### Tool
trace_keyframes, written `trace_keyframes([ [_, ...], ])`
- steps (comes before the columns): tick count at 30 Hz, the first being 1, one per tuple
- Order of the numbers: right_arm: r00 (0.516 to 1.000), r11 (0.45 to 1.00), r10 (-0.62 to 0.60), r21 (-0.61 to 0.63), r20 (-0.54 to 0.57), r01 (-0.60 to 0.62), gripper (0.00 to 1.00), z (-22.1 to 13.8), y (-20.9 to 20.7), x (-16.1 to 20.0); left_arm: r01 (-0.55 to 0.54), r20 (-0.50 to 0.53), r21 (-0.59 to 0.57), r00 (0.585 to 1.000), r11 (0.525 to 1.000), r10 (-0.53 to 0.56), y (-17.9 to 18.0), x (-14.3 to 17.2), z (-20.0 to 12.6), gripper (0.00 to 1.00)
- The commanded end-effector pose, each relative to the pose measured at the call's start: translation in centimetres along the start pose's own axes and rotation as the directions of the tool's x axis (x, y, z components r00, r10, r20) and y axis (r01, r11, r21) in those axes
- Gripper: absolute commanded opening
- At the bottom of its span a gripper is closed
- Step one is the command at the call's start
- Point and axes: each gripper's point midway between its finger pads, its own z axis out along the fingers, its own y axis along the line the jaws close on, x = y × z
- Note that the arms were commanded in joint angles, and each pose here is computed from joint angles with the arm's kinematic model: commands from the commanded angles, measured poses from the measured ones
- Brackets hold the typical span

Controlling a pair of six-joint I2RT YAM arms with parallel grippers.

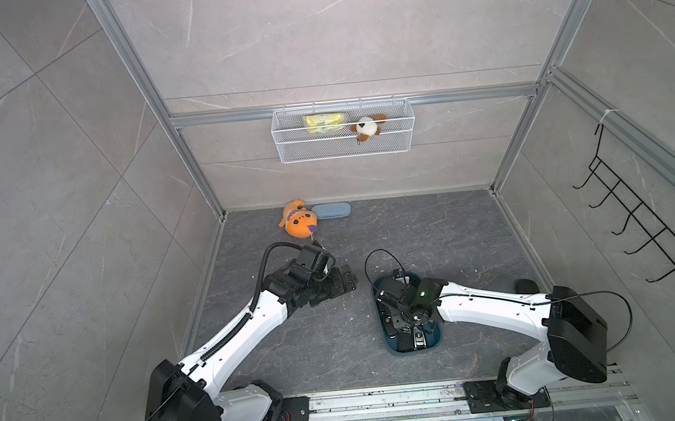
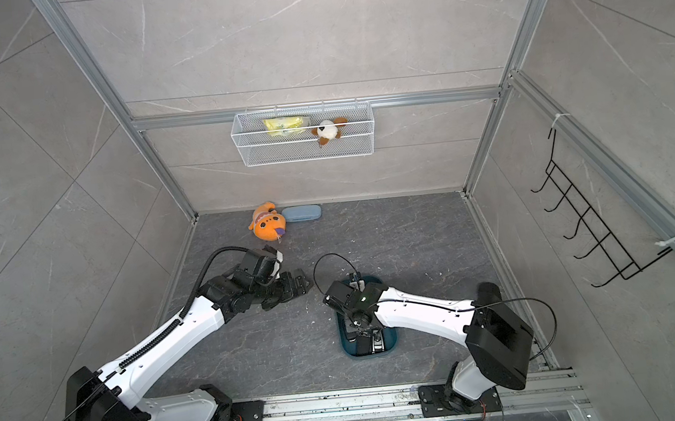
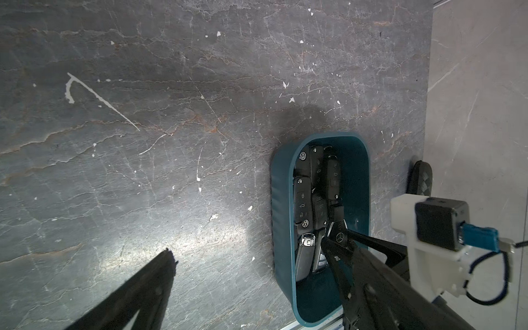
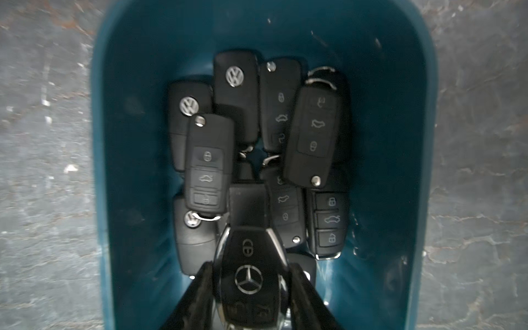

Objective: Place the car key into the storage box
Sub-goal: Place the car key in the storage box.

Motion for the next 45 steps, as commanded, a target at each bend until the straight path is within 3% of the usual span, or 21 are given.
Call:
trace_keyframes([
  [1,1.000,1.000,-0.003,-0.012,-0.015,0.003,0.41,1.1,0.2,0.0,-0.022,0.019,0.039,1.000,0.999,0.021,-1.7,-0.9,-0.4,1.00],
  [16,0.995,1.000,-0.006,-0.012,-0.095,0.005,0.43,4.2,-0.4,1.8,-0.017,0.017,0.020,1.000,1.000,0.016,-1.8,-1.0,0.0,1.00],
  [23,0.995,1.000,0.001,-0.001,-0.103,-0.001,0.53,4.4,-0.5,1.9,-0.021,0.018,0.008,1.000,1.000,0.021,-1.5,-1.0,0.0,1.00],
  [35,1.000,0.998,0.006,-0.055,0.027,-0.004,0.67,-0.6,0.1,-2.0,-0.058,0.053,-0.026,0.997,0.998,0.059,-1.4,-2.1,-0.6,1.00],
  [38,0.997,0.998,0.003,-0.057,0.080,0.002,0.73,-2.5,-0.2,-3.3,-0.069,0.076,-0.058,0.994,0.996,0.073,-1.1,-2.7,-0.9,1.00],
  [42,0.983,0.999,-0.009,-0.036,0.181,0.016,0.99,-5.4,-1.0,-5.6,-0.063,0.132,-0.133,0.988,0.989,0.081,0.3,-4.2,-2.0,1.00],
  [45,0.963,0.999,-0.023,-0.018,0.267,0.029,1.00,-7.1,-1.4,-7.7,-0.050,0.193,-0.215,0.977,0.975,0.093,1.9,-5.8,-3.2,1.00],
])
